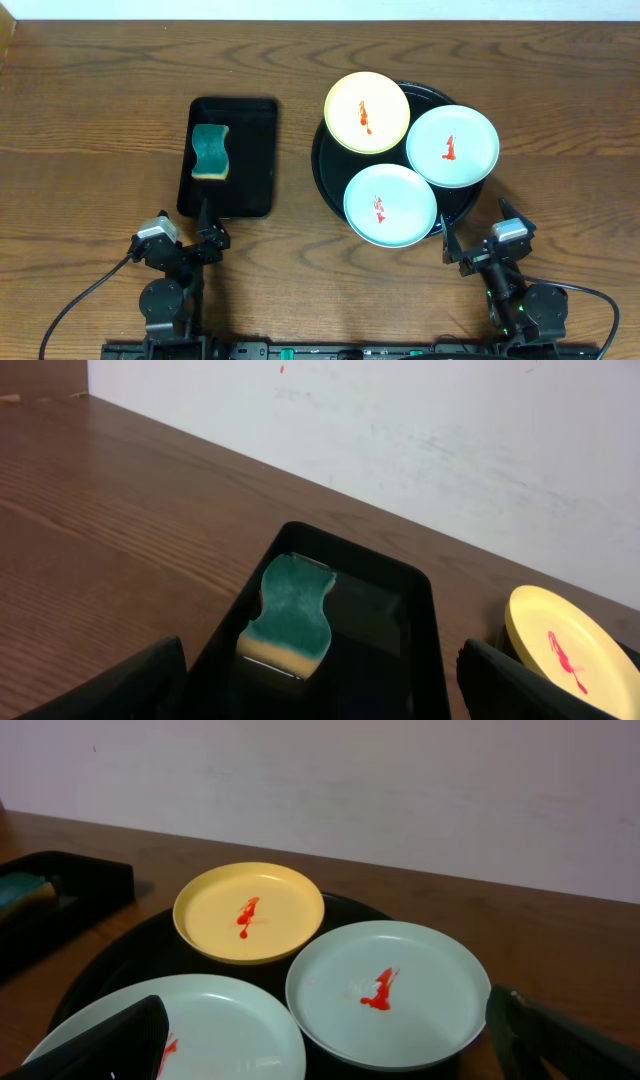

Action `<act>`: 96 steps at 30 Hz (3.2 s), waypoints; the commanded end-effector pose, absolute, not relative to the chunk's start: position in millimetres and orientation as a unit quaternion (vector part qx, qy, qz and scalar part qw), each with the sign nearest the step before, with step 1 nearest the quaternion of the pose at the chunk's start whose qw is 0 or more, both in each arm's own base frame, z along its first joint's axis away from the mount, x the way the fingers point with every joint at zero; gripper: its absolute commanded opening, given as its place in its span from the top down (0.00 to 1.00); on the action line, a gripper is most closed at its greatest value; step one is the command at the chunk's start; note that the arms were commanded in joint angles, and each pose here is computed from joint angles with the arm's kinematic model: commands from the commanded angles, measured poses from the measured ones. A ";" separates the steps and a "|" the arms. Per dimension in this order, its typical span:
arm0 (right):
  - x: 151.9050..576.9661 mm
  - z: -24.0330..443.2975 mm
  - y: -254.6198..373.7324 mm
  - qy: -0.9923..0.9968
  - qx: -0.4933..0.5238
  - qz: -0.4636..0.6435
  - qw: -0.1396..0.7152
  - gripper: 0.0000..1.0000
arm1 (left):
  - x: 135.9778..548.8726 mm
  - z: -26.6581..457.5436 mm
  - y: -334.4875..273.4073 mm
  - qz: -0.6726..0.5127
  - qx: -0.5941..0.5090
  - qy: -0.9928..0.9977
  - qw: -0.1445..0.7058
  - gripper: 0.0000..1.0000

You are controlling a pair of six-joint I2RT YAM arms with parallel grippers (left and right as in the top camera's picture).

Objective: Clean dirty plates on tray and stack at the side

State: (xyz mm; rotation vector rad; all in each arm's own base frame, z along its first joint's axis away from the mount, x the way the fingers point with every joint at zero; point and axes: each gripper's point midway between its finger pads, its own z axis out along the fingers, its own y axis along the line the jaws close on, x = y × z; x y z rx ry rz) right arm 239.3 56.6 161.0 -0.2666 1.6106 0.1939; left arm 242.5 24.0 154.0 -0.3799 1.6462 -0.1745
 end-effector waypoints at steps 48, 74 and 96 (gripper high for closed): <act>239.9 157.9 55.3 0.721 -0.121 0.081 0.677 0.01 | 242.9 131.9 26.9 -0.063 -0.172 0.747 0.639 0.13; 239.9 157.9 55.2 0.721 -0.121 0.081 0.677 0.01 | 242.9 131.9 26.9 -0.063 -0.172 0.747 0.639 0.13; 239.9 157.9 55.3 0.721 -0.121 0.081 0.677 0.01 | 243.4 143.2 -7.4 -0.152 -0.123 0.751 0.630 0.13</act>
